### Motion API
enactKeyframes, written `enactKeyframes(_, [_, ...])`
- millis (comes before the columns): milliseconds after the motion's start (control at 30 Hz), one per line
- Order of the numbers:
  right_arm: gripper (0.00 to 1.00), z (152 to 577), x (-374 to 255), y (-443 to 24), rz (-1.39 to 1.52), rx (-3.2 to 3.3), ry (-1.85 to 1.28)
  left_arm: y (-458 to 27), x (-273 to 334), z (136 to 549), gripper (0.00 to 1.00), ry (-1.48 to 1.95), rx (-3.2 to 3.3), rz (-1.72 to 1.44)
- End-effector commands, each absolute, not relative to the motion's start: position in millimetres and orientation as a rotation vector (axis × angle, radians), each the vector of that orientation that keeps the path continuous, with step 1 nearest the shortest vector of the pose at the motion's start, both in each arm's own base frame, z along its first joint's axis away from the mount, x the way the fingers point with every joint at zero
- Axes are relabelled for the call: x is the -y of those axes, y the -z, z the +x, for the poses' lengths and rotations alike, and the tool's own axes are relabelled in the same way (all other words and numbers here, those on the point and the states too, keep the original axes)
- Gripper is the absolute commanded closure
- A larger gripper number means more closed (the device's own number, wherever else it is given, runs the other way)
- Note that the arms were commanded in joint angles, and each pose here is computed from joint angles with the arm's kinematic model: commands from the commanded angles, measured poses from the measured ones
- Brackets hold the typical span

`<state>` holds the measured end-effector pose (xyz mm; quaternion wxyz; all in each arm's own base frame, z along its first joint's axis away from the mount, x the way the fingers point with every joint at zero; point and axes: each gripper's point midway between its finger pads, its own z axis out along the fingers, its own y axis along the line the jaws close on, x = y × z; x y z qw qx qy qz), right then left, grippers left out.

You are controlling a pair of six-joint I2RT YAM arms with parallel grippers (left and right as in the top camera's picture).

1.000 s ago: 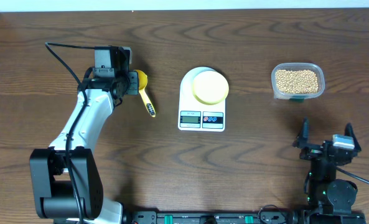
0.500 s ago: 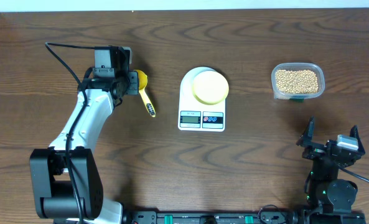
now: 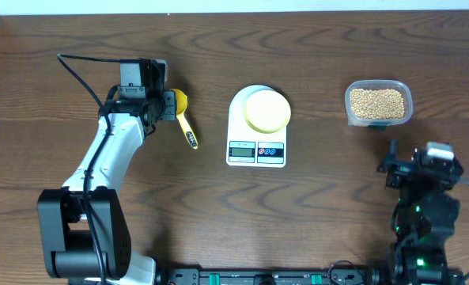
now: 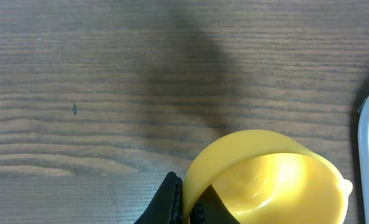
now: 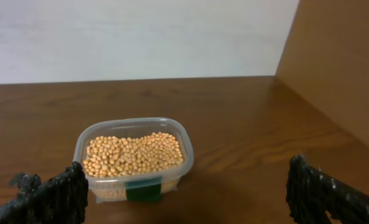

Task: Scoop item into bowl and weigh 50g on scale
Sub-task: 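Move the right gripper forward to the soybean tub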

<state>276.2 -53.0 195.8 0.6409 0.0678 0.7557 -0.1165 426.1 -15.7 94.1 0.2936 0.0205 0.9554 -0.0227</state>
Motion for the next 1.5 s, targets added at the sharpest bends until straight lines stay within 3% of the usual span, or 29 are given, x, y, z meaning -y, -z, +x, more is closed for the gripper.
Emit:
enactKeyframes(0, [0.01, 293, 49, -203, 0.119, -1.752, 0.24, -105, 16, 429, 0.92, 0.07, -2.516, 0.043])
enactKeyframes(400, [0.01, 357, 27, -207, -0.035, -1.847, 0.059, -105, 16, 429, 0.92, 0.07, -2.516, 0.043])
enactKeyframes(1467, [0.01, 371, 3, -211, -0.235, -1.836, -0.292, -104, 16, 428, 0.92, 0.068, -2.52, 0.047])
